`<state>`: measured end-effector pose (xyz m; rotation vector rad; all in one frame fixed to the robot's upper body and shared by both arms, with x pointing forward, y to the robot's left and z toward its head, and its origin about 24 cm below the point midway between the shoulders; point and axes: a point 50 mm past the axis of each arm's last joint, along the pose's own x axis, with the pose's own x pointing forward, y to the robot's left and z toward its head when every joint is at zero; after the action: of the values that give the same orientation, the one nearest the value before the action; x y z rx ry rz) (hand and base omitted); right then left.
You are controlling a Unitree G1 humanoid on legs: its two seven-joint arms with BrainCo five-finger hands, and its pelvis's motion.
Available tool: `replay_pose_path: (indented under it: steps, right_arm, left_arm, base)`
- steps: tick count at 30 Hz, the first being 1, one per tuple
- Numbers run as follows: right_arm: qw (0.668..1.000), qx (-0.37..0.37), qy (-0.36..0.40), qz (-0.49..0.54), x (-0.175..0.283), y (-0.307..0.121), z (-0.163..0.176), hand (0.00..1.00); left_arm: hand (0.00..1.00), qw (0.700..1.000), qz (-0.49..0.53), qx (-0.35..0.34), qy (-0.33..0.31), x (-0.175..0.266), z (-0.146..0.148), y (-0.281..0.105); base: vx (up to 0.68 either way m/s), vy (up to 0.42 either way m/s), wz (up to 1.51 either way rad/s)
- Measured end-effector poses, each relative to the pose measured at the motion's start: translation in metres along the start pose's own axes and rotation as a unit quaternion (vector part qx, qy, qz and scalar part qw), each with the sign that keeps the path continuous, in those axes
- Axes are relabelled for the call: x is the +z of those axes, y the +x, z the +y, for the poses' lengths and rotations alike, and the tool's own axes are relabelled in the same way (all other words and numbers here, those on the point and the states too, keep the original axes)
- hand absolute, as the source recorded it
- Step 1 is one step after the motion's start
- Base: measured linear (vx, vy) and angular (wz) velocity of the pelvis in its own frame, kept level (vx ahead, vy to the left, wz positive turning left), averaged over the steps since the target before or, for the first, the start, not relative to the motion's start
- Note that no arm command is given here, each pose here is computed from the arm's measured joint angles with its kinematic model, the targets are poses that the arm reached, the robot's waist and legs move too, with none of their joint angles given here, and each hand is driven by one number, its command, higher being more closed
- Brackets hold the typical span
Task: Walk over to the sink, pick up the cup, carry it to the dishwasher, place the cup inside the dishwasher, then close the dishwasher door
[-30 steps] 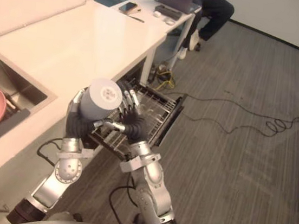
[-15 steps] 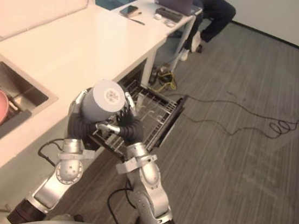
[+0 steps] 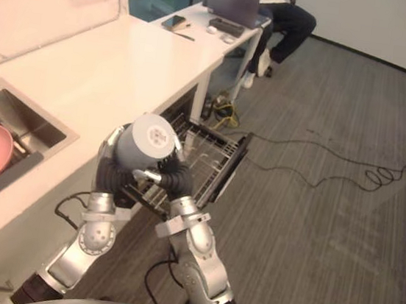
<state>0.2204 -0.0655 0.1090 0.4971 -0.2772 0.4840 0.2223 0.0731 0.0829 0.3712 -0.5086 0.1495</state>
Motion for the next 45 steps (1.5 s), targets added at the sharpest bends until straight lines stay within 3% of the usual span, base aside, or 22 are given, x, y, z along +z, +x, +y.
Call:
replay_pose_path:
  steps: [1, 2, 30, 31, 45]
  right_arm:
    - [1.0, -0.001, 0.002, 0.0, 0.0, 0.0, 0.0, 0.0]
    - [1.0, -0.004, 0.009, 0.001, -0.001, -0.001, -0.001, 1.0]
    - [0.998, -0.055, -0.016, -0.002, -0.003, -0.006, -0.004, 1.0]
    - [0.998, -0.061, -0.015, -0.003, -0.003, -0.006, -0.004, 1.0]
    - [0.991, -0.121, -0.03, -0.05, 0.01, -0.005, -0.017, 1.0]
  left_arm:
    - [1.0, 1.0, 0.0, -0.001, -0.001, 0.0, -0.001, 0.0]
    - [1.0, 1.0, -0.001, -0.003, -0.002, 0.001, -0.002, -0.001]
    - [1.0, 1.0, 0.007, 0.0, -0.008, -0.005, -0.009, -0.008]
    - [0.0, 1.0, 0.007, 0.0, -0.008, -0.005, -0.008, -0.009]
    - [0.0, 0.999, 0.014, 0.034, -0.015, -0.008, -0.003, -0.015]
  base:
    - [-0.03, -0.014, 0.01]
    - [-0.03, -0.015, 0.01]
    - [-0.01, -0.01, 0.01]
    - [0.0, 0.0, 0.0]
    - [0.0, -0.002, 0.0]
